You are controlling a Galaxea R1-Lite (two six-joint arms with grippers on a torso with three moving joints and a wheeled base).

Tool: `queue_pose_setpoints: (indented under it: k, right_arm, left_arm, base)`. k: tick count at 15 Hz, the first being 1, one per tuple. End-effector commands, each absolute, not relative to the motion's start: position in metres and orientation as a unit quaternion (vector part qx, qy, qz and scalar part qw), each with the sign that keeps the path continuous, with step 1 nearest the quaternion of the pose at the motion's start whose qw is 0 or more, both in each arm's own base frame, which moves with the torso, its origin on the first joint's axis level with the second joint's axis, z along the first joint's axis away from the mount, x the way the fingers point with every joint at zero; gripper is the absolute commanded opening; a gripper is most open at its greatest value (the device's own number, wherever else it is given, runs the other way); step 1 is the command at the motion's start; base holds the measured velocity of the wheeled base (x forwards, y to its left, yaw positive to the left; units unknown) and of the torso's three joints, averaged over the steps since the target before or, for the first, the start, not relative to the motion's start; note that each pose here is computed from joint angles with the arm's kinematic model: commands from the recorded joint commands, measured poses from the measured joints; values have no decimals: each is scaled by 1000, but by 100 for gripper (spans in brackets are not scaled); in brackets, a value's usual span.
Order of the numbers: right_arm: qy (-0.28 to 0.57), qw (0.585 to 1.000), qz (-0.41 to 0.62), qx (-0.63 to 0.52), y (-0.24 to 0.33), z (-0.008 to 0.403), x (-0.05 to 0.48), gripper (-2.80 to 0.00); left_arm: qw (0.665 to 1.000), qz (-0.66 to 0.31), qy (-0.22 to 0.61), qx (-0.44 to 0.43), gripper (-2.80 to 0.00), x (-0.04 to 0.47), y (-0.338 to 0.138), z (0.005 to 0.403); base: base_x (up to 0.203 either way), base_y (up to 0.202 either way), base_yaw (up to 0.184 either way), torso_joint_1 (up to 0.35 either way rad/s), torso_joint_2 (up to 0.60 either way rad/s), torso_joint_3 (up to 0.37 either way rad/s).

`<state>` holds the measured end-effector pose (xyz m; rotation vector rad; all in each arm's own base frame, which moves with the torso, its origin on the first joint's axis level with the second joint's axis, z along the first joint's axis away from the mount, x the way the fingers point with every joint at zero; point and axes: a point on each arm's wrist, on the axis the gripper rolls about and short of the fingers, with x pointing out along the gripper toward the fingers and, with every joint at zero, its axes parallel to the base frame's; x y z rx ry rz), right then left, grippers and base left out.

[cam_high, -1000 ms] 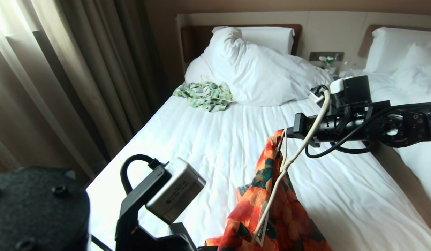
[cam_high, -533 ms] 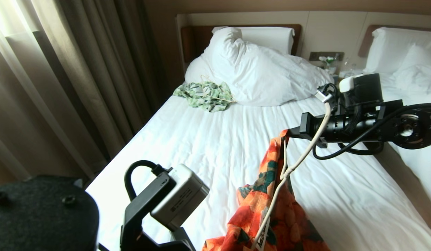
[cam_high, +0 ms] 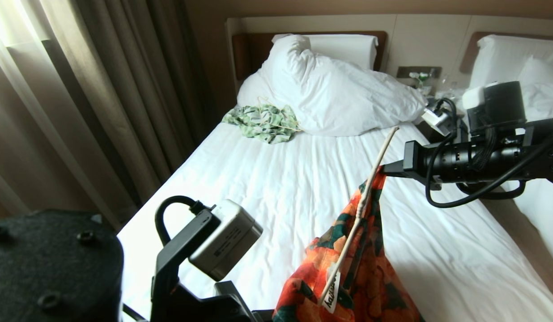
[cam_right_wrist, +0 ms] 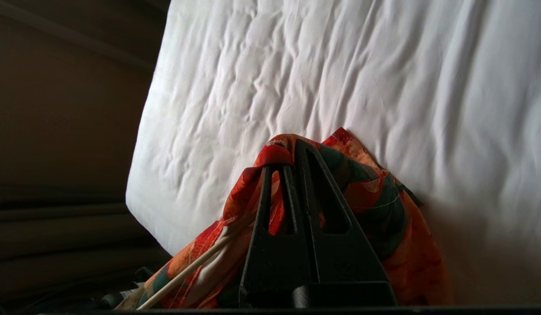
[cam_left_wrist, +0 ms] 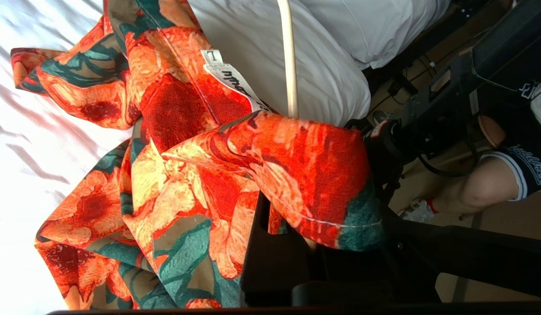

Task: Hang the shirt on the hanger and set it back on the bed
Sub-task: Hook the other side of the shirt onto the hanger

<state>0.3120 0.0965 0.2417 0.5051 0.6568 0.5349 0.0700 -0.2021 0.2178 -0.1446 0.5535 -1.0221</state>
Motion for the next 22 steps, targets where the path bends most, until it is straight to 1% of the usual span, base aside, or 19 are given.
queue_pose_setpoints:
  k: [1,6,9,12,15,17,19,22]
  right_arm:
    - [300,882,271,242,96,259,294,-280]
    - [293,877,300,235,98,284,249,-280]
    - [272,878,319,232,96,301,224,-280]
    - [242,879,341,229,95,321,207,-280]
    - [237,871,367,224,100,341,189,-280]
    - [231,867,384,220,102,358,175,-280]
    - [244,865,382,215,101,368,166,-280]
    - [263,856,396,205,110,367,156,-280]
  left_arm:
    - [839,-475,257,-69,-280,75,-202,219]
    - [846,-472,243,-54,-280,92,-216,212]
    - [844,-489,204,-86,-280,107,-235,206]
    - [845,-499,149,-125,-280,116,-249,200]
    - [852,-489,90,-166,-280,123,-262,192]
    - [856,-475,46,-197,-280,129,-266,194]
    - [858,-469,31,-207,-280,132,-261,201]
    - [858,-462,7,-223,-280,133,-248,217]
  base:
    - [0,0,0,0,0,0]
    - [0,0,0,0,0,0]
    - [0,0,0,0,0,0]
    - [0,0,0,0,0,0]
    - [0,0,0,0,0,0]
    - [0,0,0,0,0,0]
    - [0,0,0,0,0,0]
    - [0,0,0,0,0,0]
